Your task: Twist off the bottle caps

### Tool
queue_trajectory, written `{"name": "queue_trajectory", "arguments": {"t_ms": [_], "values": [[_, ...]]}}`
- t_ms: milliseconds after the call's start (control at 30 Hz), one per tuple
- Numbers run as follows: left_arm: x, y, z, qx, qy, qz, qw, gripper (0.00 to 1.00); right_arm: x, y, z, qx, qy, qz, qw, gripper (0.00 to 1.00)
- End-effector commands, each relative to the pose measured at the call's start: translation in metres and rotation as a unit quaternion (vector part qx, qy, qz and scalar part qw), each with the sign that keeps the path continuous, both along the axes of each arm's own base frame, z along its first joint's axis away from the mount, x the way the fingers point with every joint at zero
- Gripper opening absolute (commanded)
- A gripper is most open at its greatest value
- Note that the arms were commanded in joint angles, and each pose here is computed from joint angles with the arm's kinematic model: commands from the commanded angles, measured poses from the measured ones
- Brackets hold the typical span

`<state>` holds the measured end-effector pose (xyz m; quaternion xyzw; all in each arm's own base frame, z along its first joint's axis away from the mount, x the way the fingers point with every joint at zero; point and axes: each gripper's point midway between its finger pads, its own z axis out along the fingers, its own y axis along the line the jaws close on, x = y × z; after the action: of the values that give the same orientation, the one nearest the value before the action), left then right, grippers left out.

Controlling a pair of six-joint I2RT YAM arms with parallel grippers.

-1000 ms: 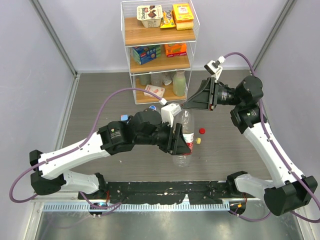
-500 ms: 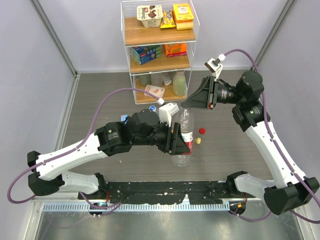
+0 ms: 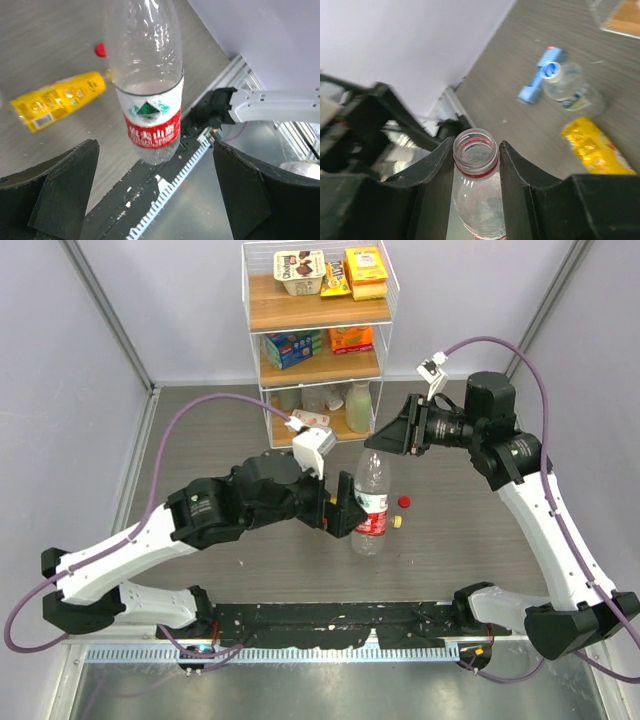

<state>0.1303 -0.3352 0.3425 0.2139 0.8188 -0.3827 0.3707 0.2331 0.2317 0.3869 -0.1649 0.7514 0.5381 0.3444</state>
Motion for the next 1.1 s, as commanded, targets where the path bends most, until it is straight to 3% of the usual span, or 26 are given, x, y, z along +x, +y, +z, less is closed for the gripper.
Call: {"name": "queue_trajectory", "arguments": {"t_ms": [0,300,467,667,900,1067], "values": [[0.022,0.04,0.037,0.002,-0.078,0.064,0.995,1.0,0.028,-0.028,-0.021,-0.102,-0.04,-0.102,0.989,0.02],[0.012,0.055,0.037,-0.032,-0.059,0.074,0.995,1.0,0.077,-0.07,-0.01,-0.128,-0.129,-0.273,0.945,0.02],[0.008,0.059,0.027,-0.028,-0.048,0.071,0.996,1.0,0.088,-0.102,-0.003,-0.139,-0.185,-0.362,0.903,0.02],[0.006,0.056,0.023,-0.019,-0.053,0.056,0.997,1.0,0.084,-0.119,0.016,-0.127,-0.331,-0.389,0.85,0.02],[0.002,0.047,0.016,-0.013,-0.045,0.036,0.998,1.0,0.076,-0.142,0.017,-0.145,-0.397,-0.428,0.799,0.02],[0.003,0.05,0.02,-0.013,-0.049,0.041,0.998,1.0,0.065,-0.16,0.013,-0.095,-0.41,-0.485,0.766,0.02]]}}
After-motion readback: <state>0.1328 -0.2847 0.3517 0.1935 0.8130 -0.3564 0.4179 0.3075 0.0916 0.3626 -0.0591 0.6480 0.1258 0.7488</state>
